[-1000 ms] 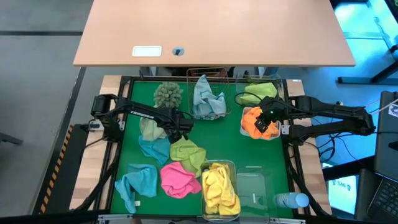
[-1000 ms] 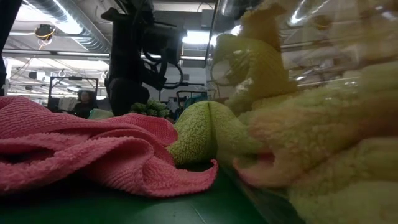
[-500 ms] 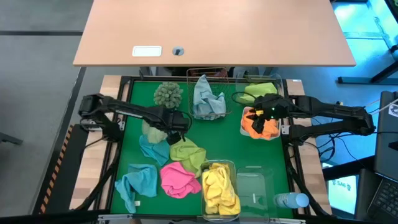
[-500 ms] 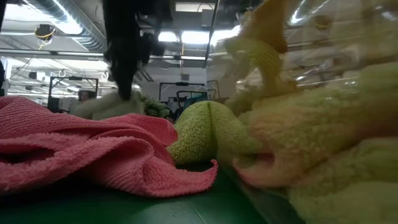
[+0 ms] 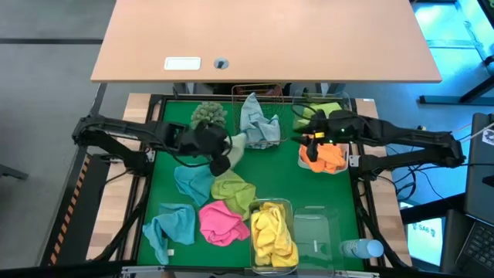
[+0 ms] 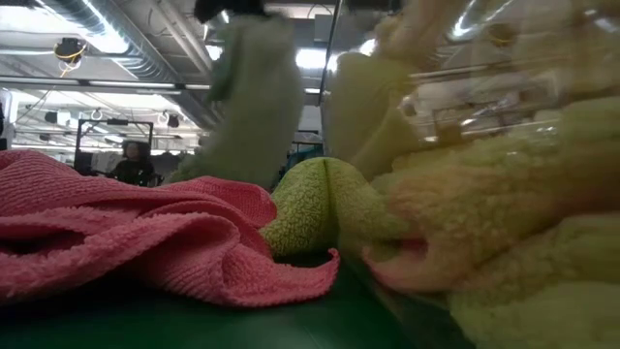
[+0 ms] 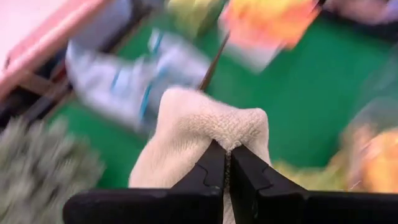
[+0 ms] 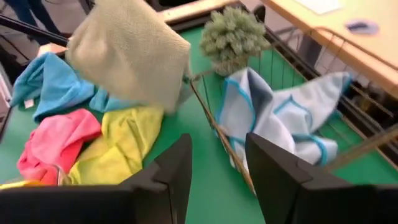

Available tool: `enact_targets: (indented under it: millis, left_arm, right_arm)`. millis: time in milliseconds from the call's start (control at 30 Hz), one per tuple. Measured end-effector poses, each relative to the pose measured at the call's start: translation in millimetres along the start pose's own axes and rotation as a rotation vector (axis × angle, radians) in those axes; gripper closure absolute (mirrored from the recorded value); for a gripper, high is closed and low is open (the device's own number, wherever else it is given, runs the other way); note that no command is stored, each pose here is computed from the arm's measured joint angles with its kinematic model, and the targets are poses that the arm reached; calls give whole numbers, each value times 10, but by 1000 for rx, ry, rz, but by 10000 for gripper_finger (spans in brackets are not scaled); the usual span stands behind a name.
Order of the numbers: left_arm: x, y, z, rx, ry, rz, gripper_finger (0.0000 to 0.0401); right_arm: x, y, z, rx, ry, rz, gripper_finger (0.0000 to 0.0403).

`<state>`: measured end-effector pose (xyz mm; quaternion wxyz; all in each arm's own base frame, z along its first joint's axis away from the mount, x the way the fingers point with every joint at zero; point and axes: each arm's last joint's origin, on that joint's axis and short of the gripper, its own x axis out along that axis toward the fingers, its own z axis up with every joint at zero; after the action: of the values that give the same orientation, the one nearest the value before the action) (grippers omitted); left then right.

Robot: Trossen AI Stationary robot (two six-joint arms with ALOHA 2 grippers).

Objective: Sort microfiber towel by color & place in baskets
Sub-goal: Put the green microfiber towel into the top transparent bin

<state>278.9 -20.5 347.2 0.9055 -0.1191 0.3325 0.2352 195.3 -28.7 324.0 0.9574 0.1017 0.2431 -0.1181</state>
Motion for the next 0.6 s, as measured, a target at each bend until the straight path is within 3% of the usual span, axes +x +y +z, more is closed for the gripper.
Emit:
enact_targets:
  millis: [233,333,600]
  left_arm:
    - [-37,-124,247,15,-244,-109,401]
    - [-7,-156,296,18,-294,-108,401]
    - [64,-210,332,16,-334,-115,401]
  right_arm:
    - [196,80,117,-47,-77,172,253]
    - [263,120,197,-56,-148,252,253]
    - [338,168,410,-70,-375,294,253]
